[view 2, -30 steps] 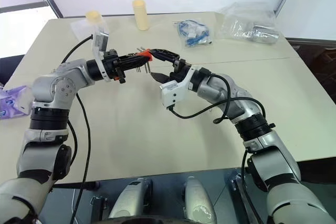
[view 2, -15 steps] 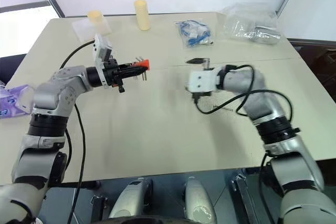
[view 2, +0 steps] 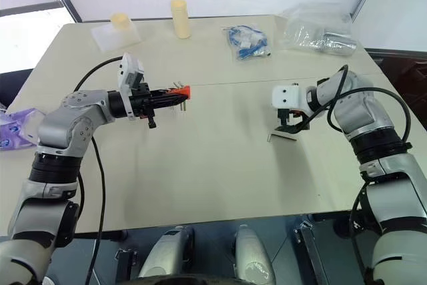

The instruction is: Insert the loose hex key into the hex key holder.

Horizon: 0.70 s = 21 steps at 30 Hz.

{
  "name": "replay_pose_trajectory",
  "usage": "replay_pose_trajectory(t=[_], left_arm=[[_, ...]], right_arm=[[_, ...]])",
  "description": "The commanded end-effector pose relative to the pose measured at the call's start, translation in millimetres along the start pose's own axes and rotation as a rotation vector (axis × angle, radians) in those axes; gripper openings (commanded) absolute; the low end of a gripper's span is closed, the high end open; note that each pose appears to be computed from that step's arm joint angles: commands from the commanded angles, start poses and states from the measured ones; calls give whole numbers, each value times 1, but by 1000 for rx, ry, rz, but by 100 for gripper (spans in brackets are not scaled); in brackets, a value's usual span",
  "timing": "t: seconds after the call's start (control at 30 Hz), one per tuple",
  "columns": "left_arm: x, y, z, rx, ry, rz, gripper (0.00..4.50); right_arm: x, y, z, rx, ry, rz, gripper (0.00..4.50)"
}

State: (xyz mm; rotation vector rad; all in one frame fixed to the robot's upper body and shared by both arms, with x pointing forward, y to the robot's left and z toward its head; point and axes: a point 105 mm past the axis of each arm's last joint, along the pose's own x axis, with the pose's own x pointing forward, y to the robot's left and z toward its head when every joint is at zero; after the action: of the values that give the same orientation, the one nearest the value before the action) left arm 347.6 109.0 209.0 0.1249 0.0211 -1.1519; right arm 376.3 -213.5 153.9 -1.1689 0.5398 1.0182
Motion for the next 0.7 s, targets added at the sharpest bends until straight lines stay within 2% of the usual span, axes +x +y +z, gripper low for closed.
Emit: replay_pose_trajectory(t=[0.03, 0.33, 0.67, 0.7], left_arm=[[-4, -1, 13, 53, -29, 17, 0], [-7, 1, 11, 57, -21, 45, 0], [-9, 4, 12, 54, -29, 70, 0], [-9, 4, 12, 55, -30, 72, 0]], right_arm=[[-8, -5, 0, -15, 14, 1, 445], [3, 4, -9, 6, 35, 46, 445], [18, 11, 5, 37, -18, 95, 445], [20, 12, 6, 36, -19, 97, 395]])
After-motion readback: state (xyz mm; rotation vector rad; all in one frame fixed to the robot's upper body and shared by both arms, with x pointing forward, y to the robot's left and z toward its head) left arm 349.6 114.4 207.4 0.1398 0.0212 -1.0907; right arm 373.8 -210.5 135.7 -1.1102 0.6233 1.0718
